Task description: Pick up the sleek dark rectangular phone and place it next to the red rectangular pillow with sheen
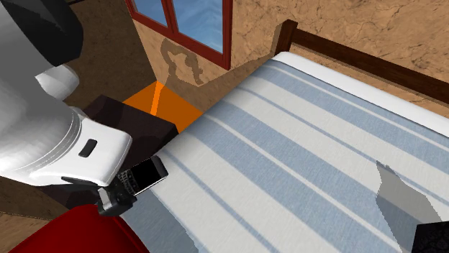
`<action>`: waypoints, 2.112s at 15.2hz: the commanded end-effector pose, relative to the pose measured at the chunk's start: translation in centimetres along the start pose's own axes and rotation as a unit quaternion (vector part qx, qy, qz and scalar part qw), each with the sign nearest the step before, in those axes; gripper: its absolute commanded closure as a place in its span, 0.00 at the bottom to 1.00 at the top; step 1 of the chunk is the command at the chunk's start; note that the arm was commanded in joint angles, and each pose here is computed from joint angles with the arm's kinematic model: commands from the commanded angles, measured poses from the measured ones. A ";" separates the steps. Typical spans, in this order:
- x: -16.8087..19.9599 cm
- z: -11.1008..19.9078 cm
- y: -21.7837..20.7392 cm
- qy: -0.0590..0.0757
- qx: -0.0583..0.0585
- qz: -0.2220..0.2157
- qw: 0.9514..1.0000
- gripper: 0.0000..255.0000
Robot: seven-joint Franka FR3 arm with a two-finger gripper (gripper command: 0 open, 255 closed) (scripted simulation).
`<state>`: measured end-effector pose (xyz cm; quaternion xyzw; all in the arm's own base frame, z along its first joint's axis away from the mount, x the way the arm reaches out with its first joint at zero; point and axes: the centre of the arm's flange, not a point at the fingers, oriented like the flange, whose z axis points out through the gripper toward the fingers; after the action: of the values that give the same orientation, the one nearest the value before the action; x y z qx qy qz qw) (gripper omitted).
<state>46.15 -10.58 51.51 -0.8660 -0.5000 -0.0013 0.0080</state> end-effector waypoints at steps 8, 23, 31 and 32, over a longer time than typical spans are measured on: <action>-0.1 4.7 0.0 0.000 0.000 0.000 1.000 1.00; -0.2 12.6 0.1 0.000 0.000 0.000 1.000 1.00; -0.2 17.0 0.2 0.000 0.000 0.000 1.000 1.00; -0.2 17.0 0.2 0.000 0.000 0.000 1.000 1.00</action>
<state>46.12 -10.67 34.87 -0.8660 -0.4999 -0.0013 0.0081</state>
